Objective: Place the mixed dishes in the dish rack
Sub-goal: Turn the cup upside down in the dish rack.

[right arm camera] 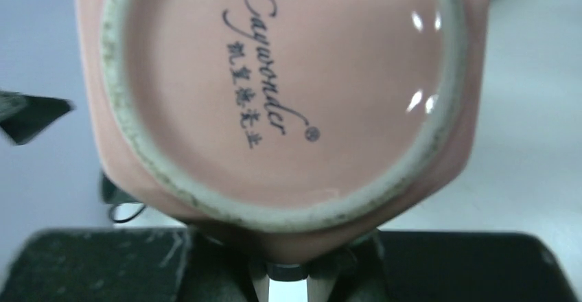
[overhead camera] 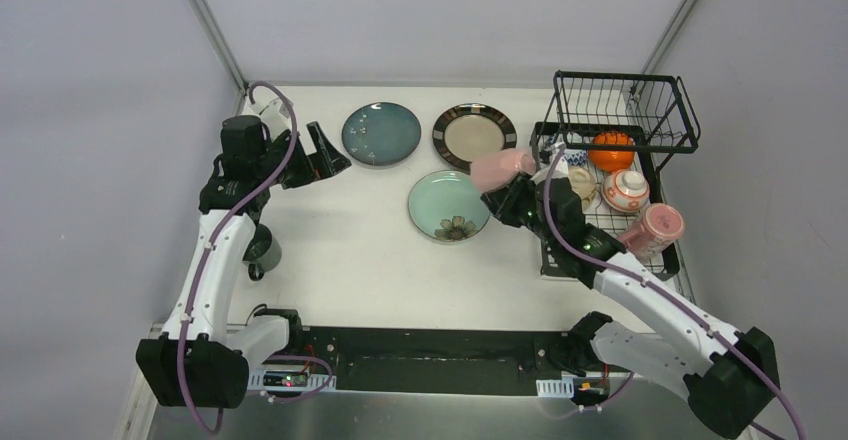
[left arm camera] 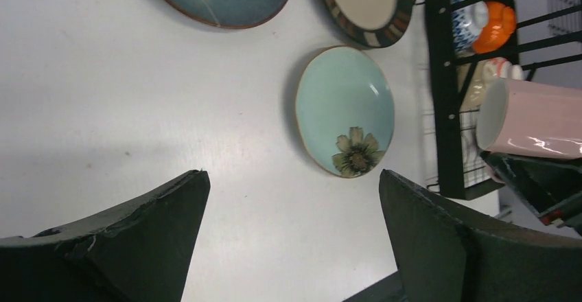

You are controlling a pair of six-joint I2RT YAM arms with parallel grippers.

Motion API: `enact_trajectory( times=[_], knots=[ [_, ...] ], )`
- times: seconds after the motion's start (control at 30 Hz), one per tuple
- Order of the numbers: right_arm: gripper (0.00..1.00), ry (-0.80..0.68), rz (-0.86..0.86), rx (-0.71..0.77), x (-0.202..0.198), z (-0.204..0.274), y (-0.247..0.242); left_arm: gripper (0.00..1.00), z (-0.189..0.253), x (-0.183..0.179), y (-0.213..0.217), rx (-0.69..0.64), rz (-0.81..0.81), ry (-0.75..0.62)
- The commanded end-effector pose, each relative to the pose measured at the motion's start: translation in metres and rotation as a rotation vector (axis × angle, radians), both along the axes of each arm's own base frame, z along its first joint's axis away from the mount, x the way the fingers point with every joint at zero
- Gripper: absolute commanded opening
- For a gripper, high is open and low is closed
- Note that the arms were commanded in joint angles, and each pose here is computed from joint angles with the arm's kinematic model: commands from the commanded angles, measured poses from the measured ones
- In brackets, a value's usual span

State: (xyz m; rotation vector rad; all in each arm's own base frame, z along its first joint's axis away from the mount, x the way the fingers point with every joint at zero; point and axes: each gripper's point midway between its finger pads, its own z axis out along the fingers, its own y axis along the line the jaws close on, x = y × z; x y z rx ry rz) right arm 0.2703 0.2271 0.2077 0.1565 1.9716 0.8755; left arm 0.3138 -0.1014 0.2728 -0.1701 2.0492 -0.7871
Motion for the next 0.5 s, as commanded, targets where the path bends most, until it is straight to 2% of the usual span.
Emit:
enact_trajectory(
  times=[0.0, 0.13, 0.47],
  knots=[
    [0.00, 0.088, -0.244, -0.115, -0.011, 0.006, -0.060, 0.99, -0.031, 0.004, 0.013, 0.124, 0.010, 0.032],
    [0.00, 0.112, -0.382, -0.208, -0.019, 0.013, -0.099, 0.99, -0.029, 0.002, 0.010, 0.098, -0.011, 0.071],
    [0.00, 0.170, -0.679, -0.526, -0.029, -0.008, -0.176, 0.99, -0.029, -0.004, 0.005, 0.093, -0.048, 0.090]
  ],
)
